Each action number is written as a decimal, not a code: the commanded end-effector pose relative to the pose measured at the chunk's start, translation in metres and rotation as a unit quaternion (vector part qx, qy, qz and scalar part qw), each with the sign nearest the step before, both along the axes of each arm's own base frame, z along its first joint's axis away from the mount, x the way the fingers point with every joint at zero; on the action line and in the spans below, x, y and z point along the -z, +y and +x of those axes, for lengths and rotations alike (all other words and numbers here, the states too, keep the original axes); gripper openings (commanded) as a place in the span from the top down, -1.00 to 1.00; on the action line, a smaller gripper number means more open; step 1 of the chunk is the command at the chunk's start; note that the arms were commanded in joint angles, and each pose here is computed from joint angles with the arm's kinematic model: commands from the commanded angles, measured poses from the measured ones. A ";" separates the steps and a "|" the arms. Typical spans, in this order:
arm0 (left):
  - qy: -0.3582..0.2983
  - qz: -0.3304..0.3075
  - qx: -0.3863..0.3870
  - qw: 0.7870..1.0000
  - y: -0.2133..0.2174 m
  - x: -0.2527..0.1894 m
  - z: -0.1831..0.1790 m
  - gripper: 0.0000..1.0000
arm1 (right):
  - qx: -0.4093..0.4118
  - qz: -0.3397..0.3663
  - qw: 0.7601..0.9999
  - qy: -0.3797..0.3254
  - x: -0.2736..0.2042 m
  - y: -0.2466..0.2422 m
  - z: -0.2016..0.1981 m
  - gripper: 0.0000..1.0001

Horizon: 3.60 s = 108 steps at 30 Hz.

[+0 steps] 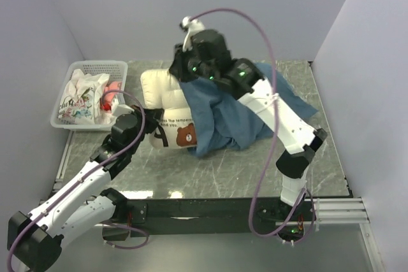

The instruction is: Put the pillow into the pillowcase

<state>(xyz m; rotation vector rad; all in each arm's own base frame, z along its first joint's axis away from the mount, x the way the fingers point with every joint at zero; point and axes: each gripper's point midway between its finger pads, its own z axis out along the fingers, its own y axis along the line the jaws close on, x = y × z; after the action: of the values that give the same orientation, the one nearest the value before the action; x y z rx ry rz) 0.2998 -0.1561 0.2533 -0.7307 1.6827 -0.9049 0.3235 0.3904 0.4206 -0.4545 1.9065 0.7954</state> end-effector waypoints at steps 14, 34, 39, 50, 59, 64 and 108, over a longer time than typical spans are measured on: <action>0.034 -0.075 -0.107 0.991 0.033 0.019 -0.004 0.98 | 0.075 -0.048 0.994 0.069 0.165 -0.089 -0.097 -0.37; 0.063 -0.085 -0.096 0.990 0.022 0.059 -0.004 0.98 | -0.076 -0.109 0.987 0.093 0.164 0.032 -0.155 1.00; 0.078 -0.082 -0.095 0.989 0.015 0.074 -0.001 0.98 | -0.090 -0.116 0.986 0.080 0.162 0.044 -0.177 1.00; 0.094 -0.052 0.005 0.994 -0.027 0.108 -0.012 0.98 | -0.063 -0.140 0.983 0.099 0.207 -0.014 -0.178 -0.33; 0.134 -0.044 0.043 0.989 -0.034 0.138 -0.036 -0.35 | 0.016 -0.181 0.980 0.082 0.202 -0.029 -0.111 -0.54; 0.195 -0.043 -0.096 0.975 0.026 0.154 -0.054 -0.83 | 0.024 -0.177 0.980 0.090 0.204 -0.015 -0.075 -0.66; 0.134 -0.072 0.109 0.982 -0.010 0.146 -0.032 -0.48 | -0.046 -0.081 0.991 0.095 0.100 -0.030 -0.053 1.00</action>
<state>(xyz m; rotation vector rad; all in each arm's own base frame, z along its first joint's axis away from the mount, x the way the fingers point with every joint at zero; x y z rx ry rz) 0.2476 -0.1230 0.0502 -1.0773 2.0632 -0.9407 0.2839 0.3449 0.2800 -0.5581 2.2488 0.6078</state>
